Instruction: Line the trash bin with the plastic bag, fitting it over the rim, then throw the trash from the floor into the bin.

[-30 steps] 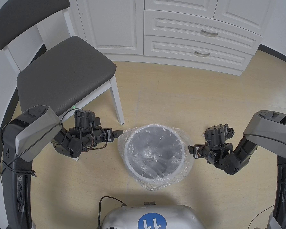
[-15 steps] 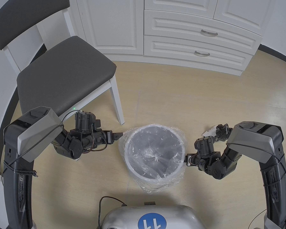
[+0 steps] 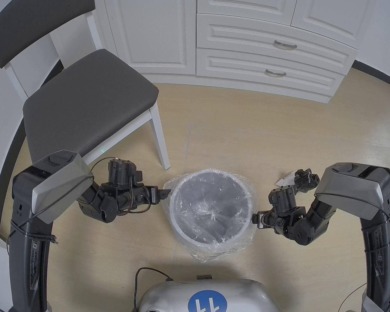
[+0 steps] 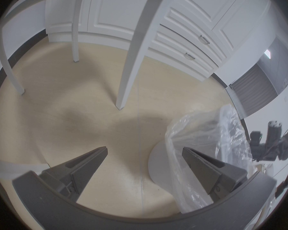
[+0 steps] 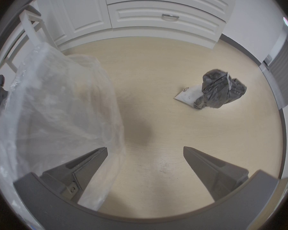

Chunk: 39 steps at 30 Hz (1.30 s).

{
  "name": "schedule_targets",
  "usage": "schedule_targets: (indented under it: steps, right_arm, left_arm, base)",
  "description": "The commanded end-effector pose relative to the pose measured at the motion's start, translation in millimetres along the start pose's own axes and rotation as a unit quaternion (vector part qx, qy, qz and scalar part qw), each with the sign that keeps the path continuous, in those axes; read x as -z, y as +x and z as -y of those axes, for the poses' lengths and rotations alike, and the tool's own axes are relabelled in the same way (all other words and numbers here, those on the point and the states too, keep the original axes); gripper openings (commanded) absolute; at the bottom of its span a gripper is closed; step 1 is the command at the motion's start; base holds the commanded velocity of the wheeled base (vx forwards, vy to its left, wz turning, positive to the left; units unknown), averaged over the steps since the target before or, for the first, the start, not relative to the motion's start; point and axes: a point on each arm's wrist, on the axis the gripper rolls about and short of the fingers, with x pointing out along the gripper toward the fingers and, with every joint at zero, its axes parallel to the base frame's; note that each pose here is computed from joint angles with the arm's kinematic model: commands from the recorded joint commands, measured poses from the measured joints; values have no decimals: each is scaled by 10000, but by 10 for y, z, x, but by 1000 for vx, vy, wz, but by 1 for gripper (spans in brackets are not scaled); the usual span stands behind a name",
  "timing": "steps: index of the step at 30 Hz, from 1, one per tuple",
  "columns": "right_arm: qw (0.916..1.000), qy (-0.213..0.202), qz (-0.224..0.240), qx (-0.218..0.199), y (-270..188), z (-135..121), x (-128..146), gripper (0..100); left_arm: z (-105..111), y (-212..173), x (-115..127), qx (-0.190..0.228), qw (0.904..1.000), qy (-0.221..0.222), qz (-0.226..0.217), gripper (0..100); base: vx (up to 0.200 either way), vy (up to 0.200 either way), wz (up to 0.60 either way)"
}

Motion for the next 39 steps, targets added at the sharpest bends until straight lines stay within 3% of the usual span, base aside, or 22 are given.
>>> schedule_targets:
  steps: [1,5,10,16,21,25,26,32,36,39]
  right_arm:
    - [9995,-150,273,-35,-330,45,-230,100]
    - [9982,-100,580,-109,-551,61,-425,100]
    - [9964,-81,799,-288,-791,-7,-538,100]
    - [9926,-191,974,-696,-1105,-229,-545,100]
    - [9892,-418,1011,-974,-1200,-431,-455,100]
    - [9810,-1090,1158,-1113,-1262,-625,-558,100]
    - [9763,-1438,1147,-1142,-1290,-703,-598,100]
    - [9622,-2178,943,-1334,-1292,-1060,-565,100]
    - [9563,-2657,866,-859,-1105,-1236,-444,100]
    - [9496,-2963,754,-689,-959,-1286,-330,100]
  left_arm:
    - [8,235,353,7,9992,-1,-395,100]
    - [-22,335,467,-41,9987,170,-471,100]
    - [-30,317,409,-62,9993,159,-343,100]
    - [-51,125,119,-106,9998,140,-64,100]
    - [-93,-305,-138,-48,9999,95,-41,100]
    - [-166,-578,-313,180,9998,112,-12,100]
    - [-208,-625,-349,133,9998,127,34,100]
    - [-292,-831,-432,3,9994,300,196,100]
    - [-178,-1206,-575,5,9962,644,586,100]
    - [-75,-1457,-629,228,9928,784,877,100]
  base:
    - [0,0,0]
    - [0,0,0]
    - [0,0,0]
    - [0,0,0]
    - [0,0,0]
    - [0,0,0]
    - [0,0,0]
    - [0,0,0]
    - [0,0,0]
    - [0,0,0]
